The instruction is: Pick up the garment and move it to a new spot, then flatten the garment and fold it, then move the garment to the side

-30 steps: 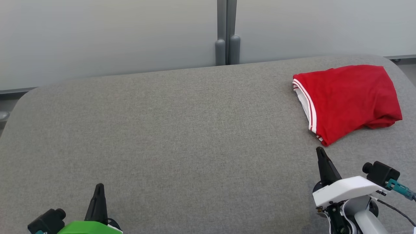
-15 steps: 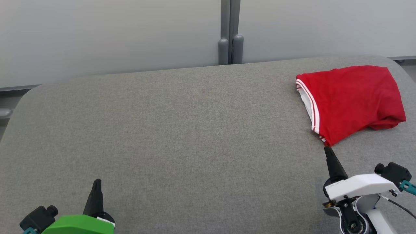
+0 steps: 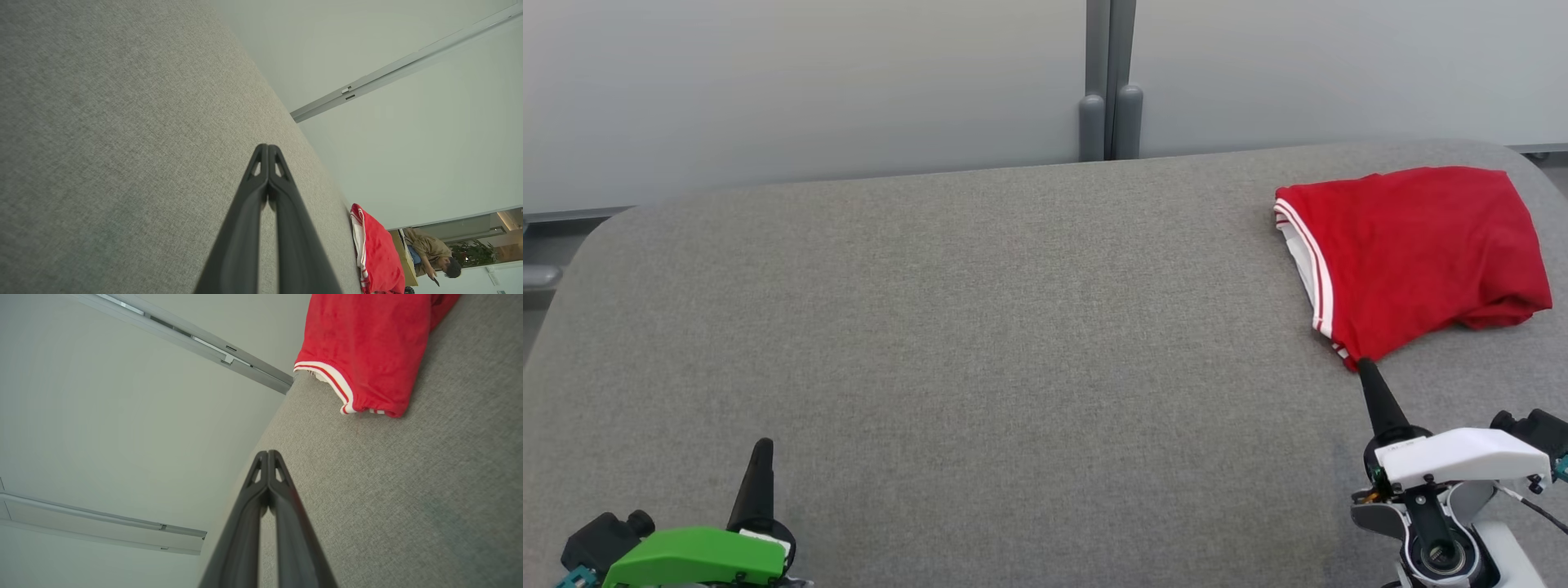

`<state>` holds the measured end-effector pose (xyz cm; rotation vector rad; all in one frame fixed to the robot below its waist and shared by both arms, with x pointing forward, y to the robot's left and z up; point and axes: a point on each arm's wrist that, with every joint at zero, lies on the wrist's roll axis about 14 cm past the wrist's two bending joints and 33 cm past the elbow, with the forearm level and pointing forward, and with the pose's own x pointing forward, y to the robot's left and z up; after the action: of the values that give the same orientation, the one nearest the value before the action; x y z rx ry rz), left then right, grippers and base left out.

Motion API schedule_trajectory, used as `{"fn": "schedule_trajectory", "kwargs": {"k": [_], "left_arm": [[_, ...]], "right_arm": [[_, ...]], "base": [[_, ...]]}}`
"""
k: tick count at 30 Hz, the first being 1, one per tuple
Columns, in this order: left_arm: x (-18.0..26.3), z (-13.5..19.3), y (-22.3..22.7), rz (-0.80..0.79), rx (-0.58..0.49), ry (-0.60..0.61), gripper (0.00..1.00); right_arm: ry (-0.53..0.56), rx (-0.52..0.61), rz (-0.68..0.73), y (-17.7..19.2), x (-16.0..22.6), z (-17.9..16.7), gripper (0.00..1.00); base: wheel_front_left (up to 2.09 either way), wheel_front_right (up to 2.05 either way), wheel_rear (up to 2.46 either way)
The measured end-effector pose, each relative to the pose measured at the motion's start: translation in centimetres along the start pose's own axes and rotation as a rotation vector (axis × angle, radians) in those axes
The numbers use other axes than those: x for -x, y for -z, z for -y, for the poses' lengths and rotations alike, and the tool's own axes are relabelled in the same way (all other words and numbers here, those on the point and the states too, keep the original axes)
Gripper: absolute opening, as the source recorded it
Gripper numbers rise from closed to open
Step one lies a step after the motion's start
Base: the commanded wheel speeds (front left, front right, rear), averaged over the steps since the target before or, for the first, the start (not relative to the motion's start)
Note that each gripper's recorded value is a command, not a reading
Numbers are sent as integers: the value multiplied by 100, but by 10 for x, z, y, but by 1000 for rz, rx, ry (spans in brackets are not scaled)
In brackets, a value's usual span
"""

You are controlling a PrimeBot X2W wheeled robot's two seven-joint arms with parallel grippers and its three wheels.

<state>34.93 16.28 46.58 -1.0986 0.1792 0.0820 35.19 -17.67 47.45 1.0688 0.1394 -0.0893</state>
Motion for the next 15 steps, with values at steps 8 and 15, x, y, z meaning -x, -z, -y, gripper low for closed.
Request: {"fn": "schedule_trajectory", "kwargs": {"k": [8, 15], "left_arm": [[-3, -1, -6, 3, 93, 5, 0], [-6, 2, -11, 1, 187, 25, 0]], "right_arm": [[0, -111, -1, -5, -3, 2, 0], [-16, -201, 7, -11, -7, -1, 0]], "base": [[0, 0, 0], [0, 0, 0]]}}
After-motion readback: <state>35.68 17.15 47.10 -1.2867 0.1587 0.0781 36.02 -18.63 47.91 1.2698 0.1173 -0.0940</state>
